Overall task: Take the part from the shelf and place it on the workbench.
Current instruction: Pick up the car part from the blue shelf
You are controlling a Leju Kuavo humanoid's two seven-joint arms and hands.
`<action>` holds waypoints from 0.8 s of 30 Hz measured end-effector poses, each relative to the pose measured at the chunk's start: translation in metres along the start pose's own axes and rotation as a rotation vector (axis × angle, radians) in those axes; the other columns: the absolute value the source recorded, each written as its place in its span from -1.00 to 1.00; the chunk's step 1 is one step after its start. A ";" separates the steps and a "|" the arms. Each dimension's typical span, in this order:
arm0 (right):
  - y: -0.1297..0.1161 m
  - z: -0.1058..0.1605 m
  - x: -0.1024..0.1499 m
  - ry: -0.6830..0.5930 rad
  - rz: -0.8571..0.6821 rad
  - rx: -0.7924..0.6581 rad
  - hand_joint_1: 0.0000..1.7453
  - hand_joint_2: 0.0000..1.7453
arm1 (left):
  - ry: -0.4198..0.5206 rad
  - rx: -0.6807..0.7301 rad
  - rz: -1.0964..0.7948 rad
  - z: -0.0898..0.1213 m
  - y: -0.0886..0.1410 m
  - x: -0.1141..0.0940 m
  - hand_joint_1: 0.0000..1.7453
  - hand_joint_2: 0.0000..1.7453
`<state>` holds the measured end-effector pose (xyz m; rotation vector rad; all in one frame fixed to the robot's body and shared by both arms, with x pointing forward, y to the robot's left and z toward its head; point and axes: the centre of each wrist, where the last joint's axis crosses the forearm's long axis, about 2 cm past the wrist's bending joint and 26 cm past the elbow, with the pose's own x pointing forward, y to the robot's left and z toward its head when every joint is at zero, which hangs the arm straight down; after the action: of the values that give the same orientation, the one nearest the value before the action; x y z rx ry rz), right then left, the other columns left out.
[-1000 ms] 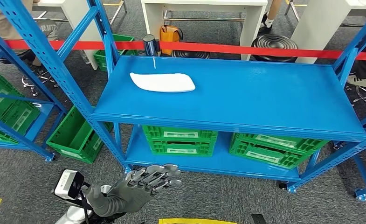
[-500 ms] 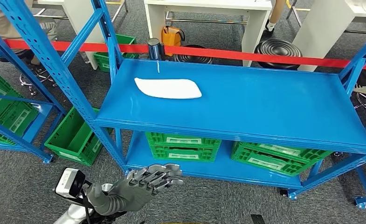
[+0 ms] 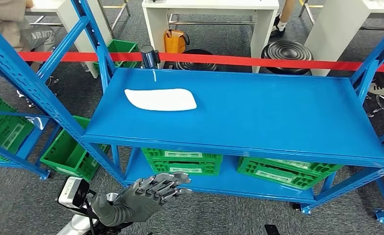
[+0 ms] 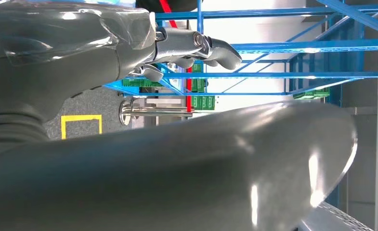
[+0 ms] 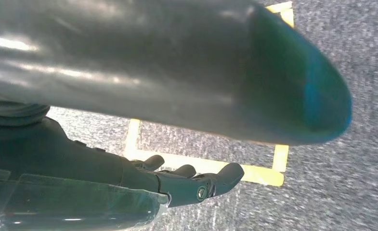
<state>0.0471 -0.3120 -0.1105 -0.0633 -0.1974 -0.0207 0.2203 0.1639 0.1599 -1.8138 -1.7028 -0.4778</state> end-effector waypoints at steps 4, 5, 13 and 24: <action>0.005 0.000 0.001 -0.005 -0.001 0.009 -1.00 -1.00 | 0.001 -0.004 -0.006 0.000 0.000 0.001 -1.00 -1.00; 0.006 0.000 0.001 -0.007 -0.001 0.011 -1.00 -1.00 | 0.001 -0.005 -0.007 0.000 0.000 0.001 -1.00 -1.00; 0.001 0.000 0.002 -0.009 0.006 0.001 -1.00 -1.00 | -0.005 -0.004 -0.007 -0.001 -0.002 -0.001 -1.00 -1.00; 0.002 0.000 0.001 -0.002 0.014 0.007 -1.00 -1.00 | -0.006 0.002 -0.008 0.003 -0.004 -0.001 -1.00 -1.00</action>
<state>0.0484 -0.3103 -0.1104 -0.0580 -0.1994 -0.0061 0.2161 0.1650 0.1581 -1.8094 -1.7148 -0.4741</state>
